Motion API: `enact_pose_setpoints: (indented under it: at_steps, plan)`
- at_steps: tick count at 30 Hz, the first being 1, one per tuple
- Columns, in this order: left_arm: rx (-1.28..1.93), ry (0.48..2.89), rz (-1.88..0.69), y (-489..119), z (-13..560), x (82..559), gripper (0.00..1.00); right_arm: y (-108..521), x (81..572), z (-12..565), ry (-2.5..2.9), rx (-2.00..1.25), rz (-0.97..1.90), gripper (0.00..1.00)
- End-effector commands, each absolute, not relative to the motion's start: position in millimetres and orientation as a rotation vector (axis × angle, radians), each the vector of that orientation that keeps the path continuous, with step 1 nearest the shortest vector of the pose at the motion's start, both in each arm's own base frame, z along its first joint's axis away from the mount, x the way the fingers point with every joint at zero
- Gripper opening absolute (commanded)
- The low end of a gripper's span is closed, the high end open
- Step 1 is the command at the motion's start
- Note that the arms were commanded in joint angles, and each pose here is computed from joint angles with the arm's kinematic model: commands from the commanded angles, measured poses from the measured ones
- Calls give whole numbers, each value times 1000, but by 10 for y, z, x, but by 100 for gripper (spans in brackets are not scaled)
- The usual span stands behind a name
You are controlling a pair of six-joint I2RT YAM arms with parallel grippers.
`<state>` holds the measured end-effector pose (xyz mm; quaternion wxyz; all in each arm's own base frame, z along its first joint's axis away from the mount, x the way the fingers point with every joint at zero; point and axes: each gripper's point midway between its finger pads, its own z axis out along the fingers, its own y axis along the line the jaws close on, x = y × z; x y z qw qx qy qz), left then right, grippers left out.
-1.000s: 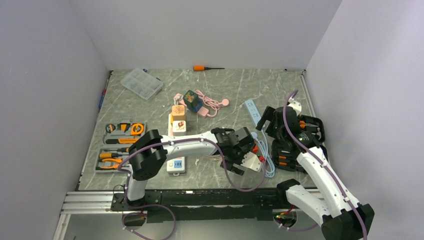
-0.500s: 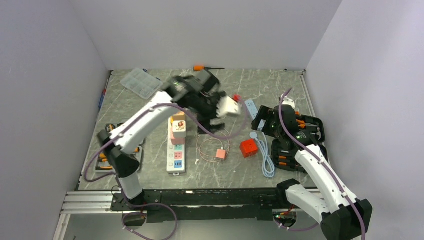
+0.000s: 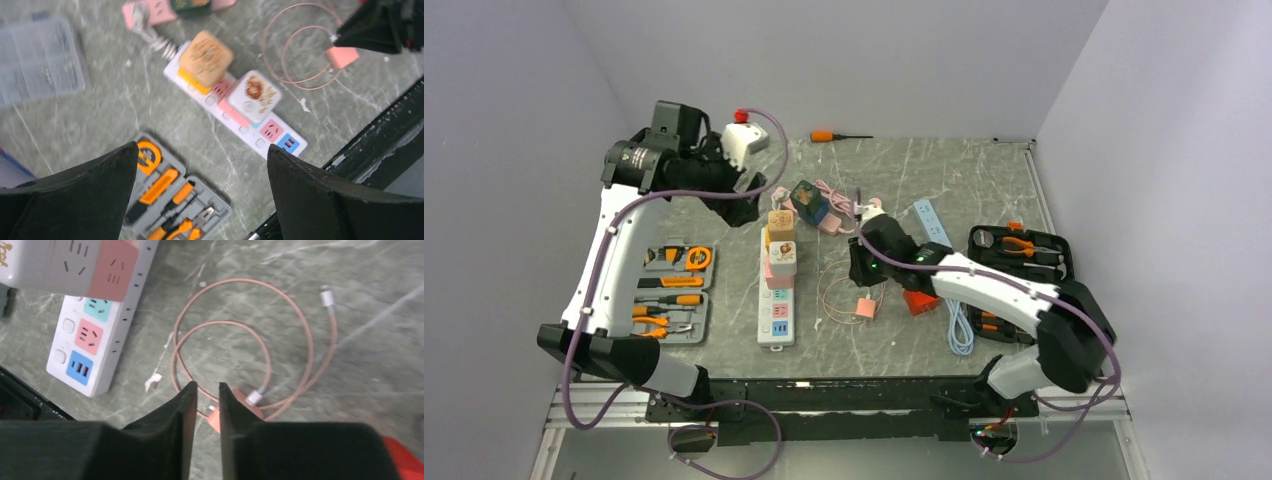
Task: Pull the plug off the socket
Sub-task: Move the plug to the center of the board.
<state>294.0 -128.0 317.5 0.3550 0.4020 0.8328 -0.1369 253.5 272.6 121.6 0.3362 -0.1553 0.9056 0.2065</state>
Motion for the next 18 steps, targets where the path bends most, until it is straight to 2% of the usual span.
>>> enact_pose_setpoints:
  at_steps: [1,5,9,18]
  plan:
    - [756,2272,-328,-930,3021,3155,99,3223,2594,1238,2289,-559,625,16]
    - [705,2314,-302,-829,2813,3161,99,3385,2470,824,2390,-645,617,8]
    - [687,2298,-299,-831,2711,3161,99,3258,2331,411,2515,-623,542,3]
    - [696,2321,-315,-840,2604,3127,100,2399,2139,28,2620,-257,233,8]
